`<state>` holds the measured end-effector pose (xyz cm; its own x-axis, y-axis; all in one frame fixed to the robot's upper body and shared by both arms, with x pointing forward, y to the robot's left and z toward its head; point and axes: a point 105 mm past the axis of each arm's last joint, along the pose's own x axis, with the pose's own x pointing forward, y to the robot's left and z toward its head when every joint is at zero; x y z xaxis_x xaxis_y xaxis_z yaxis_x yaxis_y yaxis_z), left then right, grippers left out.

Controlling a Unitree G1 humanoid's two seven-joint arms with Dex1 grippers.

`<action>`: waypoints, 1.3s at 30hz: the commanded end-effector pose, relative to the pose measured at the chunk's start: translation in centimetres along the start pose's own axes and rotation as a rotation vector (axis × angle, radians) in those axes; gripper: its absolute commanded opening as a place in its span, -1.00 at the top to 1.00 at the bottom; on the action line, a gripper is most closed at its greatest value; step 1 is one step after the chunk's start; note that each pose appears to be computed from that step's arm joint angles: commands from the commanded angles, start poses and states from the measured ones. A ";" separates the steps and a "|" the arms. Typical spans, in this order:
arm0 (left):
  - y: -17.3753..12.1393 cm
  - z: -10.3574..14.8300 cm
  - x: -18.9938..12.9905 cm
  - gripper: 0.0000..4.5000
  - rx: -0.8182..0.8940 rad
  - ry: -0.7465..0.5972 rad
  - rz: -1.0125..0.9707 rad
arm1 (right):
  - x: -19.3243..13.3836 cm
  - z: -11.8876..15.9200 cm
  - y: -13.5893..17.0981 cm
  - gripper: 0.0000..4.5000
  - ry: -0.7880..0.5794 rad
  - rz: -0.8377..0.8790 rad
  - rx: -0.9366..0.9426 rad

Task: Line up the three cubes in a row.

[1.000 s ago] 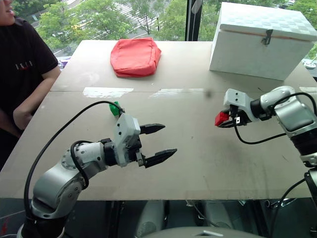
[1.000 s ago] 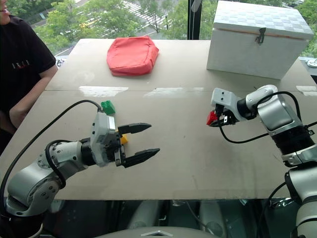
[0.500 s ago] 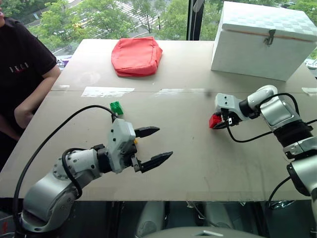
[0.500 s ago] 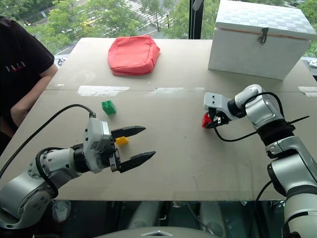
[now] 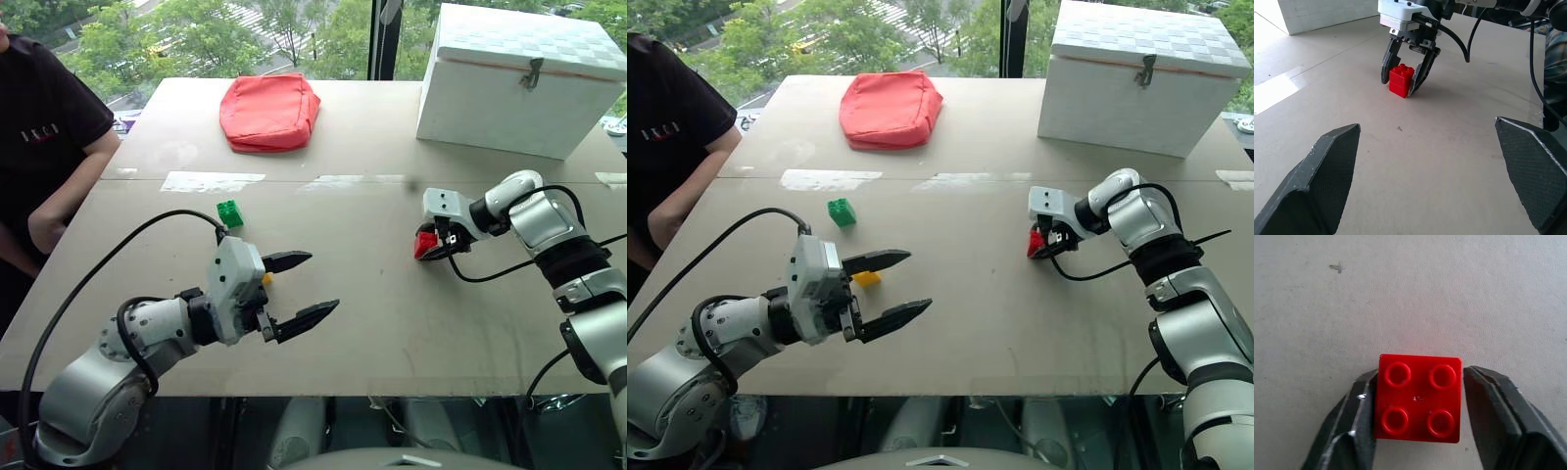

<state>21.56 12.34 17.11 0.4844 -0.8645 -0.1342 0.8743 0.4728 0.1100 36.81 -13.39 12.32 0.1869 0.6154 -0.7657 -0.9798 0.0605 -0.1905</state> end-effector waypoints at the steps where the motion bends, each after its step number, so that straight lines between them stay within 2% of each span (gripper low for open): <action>1: -0.4 0.8 -0.2 -1.00 0.032 -0.020 -0.014 | -1.1 1.3 -0.7 -0.98 -0.021 -0.045 -0.055; 5: -0.2 0.4 -0.6 -1.00 0.016 -0.012 0.005 | -1.8 1.9 -0.8 -0.98 -0.055 -0.068 -0.072; 8: 0.8 -0.2 -1.3 -1.00 -0.012 -0.003 0.078 | -3.3 3.0 -0.4 -0.98 -0.132 -0.087 -0.089; 11: 3.3 -0.6 -3.0 -1.00 -0.051 -0.019 0.232 | -5.5 5.6 0.8 -0.98 -0.333 -0.117 -0.119; 13: 5.3 -1.3 -4.2 -1.00 -0.038 0.019 0.348 | -7.2 7.4 2.1 -0.98 -0.479 -0.185 -0.189; 17: 10.1 -2.5 -7.1 -1.00 -0.053 0.110 0.569 | -9.0 9.5 5.4 -0.98 -0.670 -0.287 -0.217; 21: 16.1 -2.2 -9.2 -1.00 -0.059 0.178 0.787 | -9.2 10.4 9.0 -0.98 -0.739 -0.363 -0.217; 26: 20.2 -2.0 -8.4 -1.00 -0.110 0.212 0.847 | -8.9 10.4 11.0 -0.98 -0.738 -0.402 -0.163; 32: 21.0 -2.1 -5.5 -1.00 -0.217 0.176 0.937 | -8.7 9.8 11.7 -0.98 -0.704 -0.443 -0.128; 39: 19.6 -2.7 -4.1 -1.00 -0.242 0.214 1.142 | -9.3 9.3 11.7 -0.98 -0.699 -0.439 -0.127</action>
<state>37.12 24.93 15.84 0.9575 0.0371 -0.2861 -0.0218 0.9981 0.0568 23.31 -10.90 22.06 0.4247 0.9018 -0.0800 -0.8241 0.3485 -0.4465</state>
